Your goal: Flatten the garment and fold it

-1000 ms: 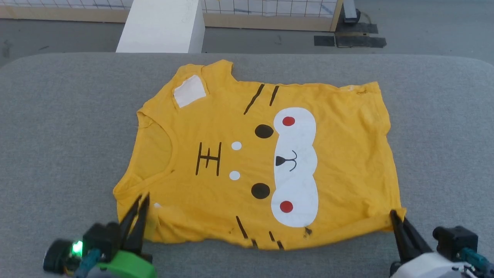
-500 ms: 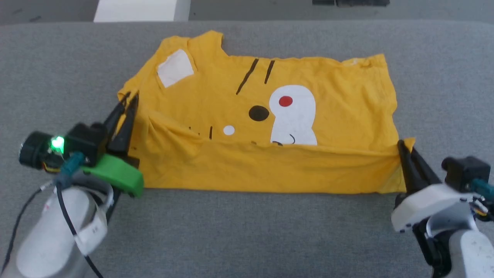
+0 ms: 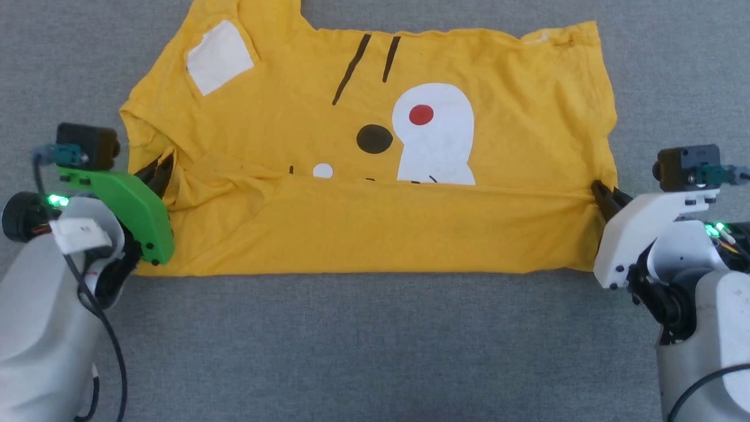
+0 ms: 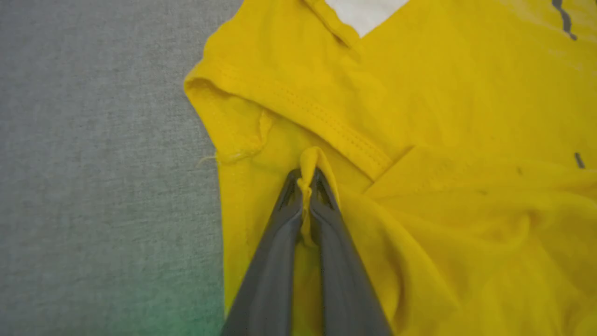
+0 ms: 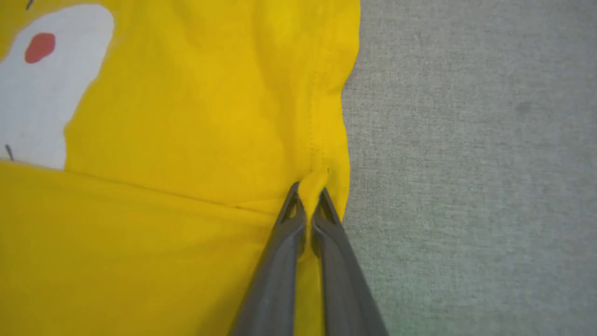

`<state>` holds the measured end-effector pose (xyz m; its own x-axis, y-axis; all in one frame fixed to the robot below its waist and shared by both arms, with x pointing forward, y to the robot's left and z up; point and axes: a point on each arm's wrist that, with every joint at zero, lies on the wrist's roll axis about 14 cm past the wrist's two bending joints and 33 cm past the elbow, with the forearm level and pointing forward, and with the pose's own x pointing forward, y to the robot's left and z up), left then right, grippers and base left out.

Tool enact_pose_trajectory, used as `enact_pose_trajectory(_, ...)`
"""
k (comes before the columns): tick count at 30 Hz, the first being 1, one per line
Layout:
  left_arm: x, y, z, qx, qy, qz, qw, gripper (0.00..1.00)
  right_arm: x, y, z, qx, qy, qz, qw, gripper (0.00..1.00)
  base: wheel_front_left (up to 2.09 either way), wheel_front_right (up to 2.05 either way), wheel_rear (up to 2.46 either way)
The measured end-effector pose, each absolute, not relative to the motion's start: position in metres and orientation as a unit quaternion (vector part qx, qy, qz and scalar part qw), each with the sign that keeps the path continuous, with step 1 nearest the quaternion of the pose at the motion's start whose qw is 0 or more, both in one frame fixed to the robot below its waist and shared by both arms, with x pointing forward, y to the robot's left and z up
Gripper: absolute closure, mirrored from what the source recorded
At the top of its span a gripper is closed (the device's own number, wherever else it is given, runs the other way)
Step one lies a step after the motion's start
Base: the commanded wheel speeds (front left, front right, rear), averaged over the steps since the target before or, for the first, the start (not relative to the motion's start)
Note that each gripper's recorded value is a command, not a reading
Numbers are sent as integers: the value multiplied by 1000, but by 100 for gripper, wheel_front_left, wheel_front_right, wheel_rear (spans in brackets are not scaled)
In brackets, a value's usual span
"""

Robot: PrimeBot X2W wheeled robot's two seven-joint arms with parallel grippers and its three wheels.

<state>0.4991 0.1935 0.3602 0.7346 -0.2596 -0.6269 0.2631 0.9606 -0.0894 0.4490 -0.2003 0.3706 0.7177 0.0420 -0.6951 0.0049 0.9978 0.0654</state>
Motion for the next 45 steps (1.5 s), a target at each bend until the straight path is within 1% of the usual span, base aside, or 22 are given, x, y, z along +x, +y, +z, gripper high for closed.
enact_pose_trajectory(1,500,194,363,-23,346,-133,928,50,447,-200,372,33,396,12,918,51,0,0,0)
enact_pose_trajectory(2,501,195,365,-27,340,-128,931,9,447,-199,374,33,397,13,917,16,0,0,0)
enact_pose_trajectory(3,502,195,369,-31,327,-121,937,0,448,-198,376,36,394,15,918,0,0,0,0)
enact_pose_trajectory(6,502,199,386,-32,272,-98,957,0,448,-198,389,42,362,14,931,0,0,0,0)
enact_pose_trajectory(9,498,208,411,-29,194,-65,978,0,454,-198,413,52,288,14,956,0,0,0,0)
enact_pose_trajectory(11,496,215,437,-27,126,-41,991,0,452,-197,427,64,240,14,969,0,0,0,0)
enact_pose_trajectory(14,484,225,464,-26,60,-12,998,0,444,-196,443,75,180,13,981,0,0,0,0)
enact_pose_trajectory(17,465,230,471,-24,44,8,999,0,436,-193,460,89,115,14,989,0,0,0,0)
enact_pose_trajectory(19,453,232,467,-28,57,16,998,0,431,-194,473,92,70,11,993,0,0,0,0)
enact_pose_trajectory(21,440,235,455,-35,88,28,995,0,423,-199,481,100,33,2,994,0,0,0,0)
enact_pose_trajectory(27,421,238,425,-58,175,48,982,0,403,-215,484,104,-11,-28,994,0,0,0,0)
enact_pose_trajectory(28,419,240,420,-67,191,58,978,0,403,-216,485,101,-16,-29,994,0,0,0,0)
enact_pose_trajectory(29,411,246,399,-92,261,92,957,0,401,-216,494,82,-33,-26,996,0,0,0,0)
enact_pose_trajectory(35,405,237,379,-122,339,91,929,0,396,-217,497,68,-38,-27,997,0,0,0,0)
enact_pose_trajectory(36,403,235,376,-127,362,86,919,93,394,-216,497,59,-36,-24,997,0,0,0,0)
enact_pose_trajectory(37,403,233,375,-126,371,81,916,100,394,-215,497,55,-35,-22,998,0,0,0,0)
enact_pose_trajectory(41,404,223,377,-130,377,59,915,100,393,-212,495,48,-29,-18,998,0,0,0,0)
enact_pose_trajectory(44,403,220,379,-131,375,55,916,100,393,-211,485,46,-2,-16,999,0,0,0,0)
enact_pose_trajectory(45,402,219,379,-131,375,52,916,100,393,-212,478,48,18,-18,999,0,0,0,0)
